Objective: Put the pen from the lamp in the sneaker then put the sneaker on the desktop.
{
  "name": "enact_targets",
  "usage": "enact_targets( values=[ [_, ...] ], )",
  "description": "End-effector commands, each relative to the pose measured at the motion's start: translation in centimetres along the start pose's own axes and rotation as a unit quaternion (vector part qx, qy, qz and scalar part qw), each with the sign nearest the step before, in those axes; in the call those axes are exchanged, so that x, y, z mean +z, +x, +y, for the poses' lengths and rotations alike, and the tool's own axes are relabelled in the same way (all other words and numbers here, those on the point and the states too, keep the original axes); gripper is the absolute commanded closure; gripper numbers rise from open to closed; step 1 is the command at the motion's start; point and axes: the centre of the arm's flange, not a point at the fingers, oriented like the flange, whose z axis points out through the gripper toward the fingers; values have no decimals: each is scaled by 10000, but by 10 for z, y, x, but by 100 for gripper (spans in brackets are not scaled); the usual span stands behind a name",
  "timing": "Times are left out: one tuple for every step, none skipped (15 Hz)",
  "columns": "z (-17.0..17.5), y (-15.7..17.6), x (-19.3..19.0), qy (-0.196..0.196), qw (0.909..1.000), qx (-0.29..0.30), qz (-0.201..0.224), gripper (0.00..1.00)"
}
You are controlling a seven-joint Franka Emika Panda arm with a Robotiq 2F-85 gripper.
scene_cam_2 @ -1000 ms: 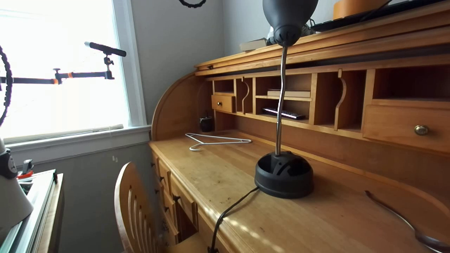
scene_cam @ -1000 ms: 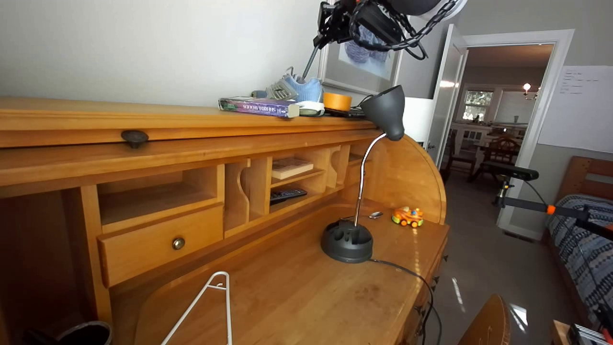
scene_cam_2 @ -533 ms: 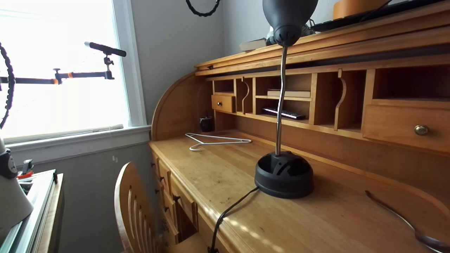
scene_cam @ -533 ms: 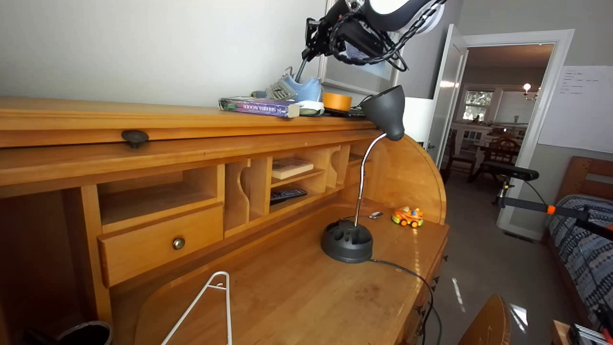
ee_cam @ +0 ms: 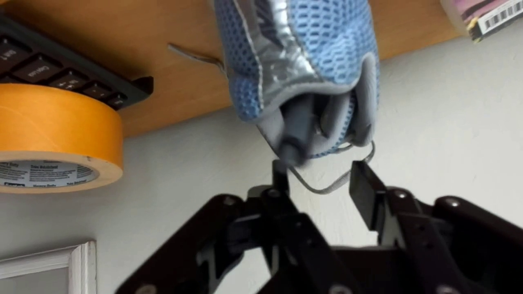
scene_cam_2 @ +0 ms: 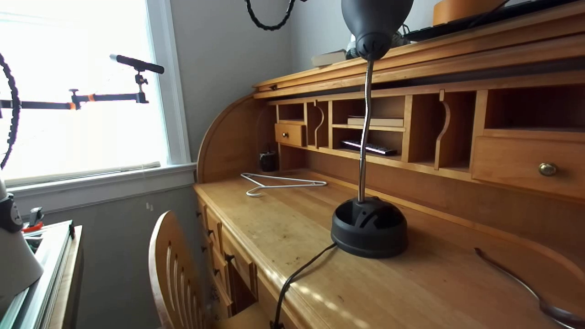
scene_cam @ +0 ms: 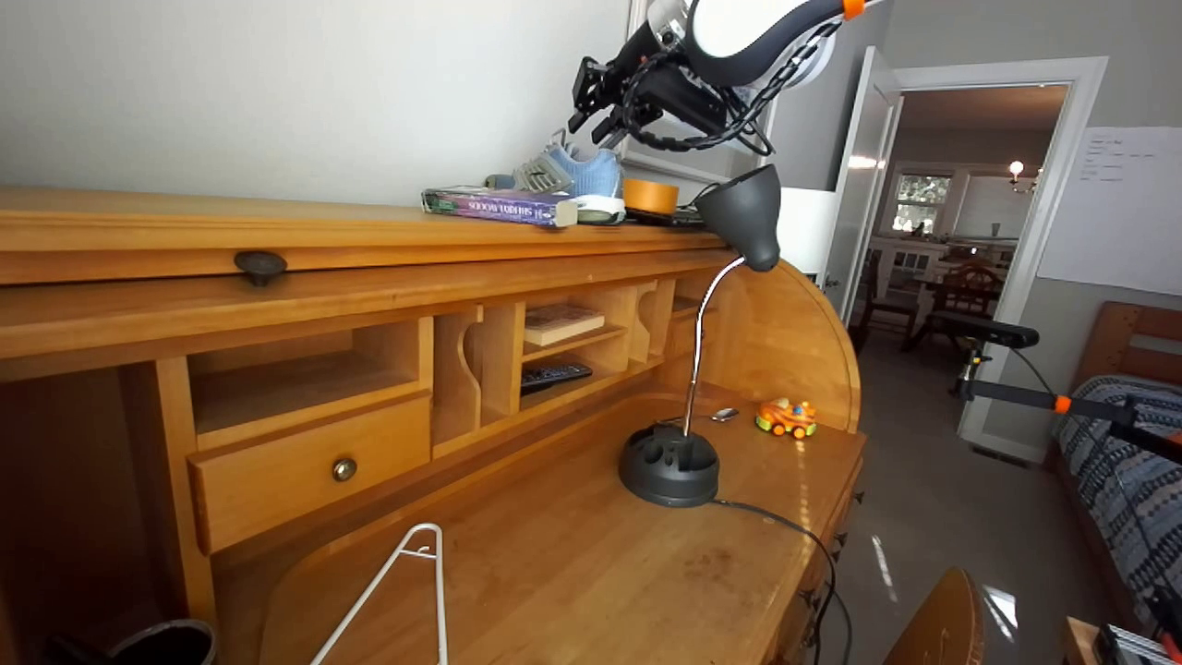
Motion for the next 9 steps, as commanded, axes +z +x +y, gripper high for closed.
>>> enact_targets(
  values=[
    [3, -5, -15, 27, 9999, 60, -90, 24],
    [4, -7, -19, 24, 9999, 67, -109, 17],
    [4, -7, -22, 0, 9999, 65, -122, 8],
    [6, -7, -25, -12, 9999, 76, -129, 2],
    [7, -7, -26, -36, 9998, 96, -171, 0],
    [9, -9, -28, -57, 9997, 119, -191, 0],
    [11, -12, -30, -72, 9996, 110, -268, 0],
    [12, -18, -32, -82, 9993, 85, -349, 0],
    [14, -24, -33, -103, 9991, 53, -410, 0]
  ],
)
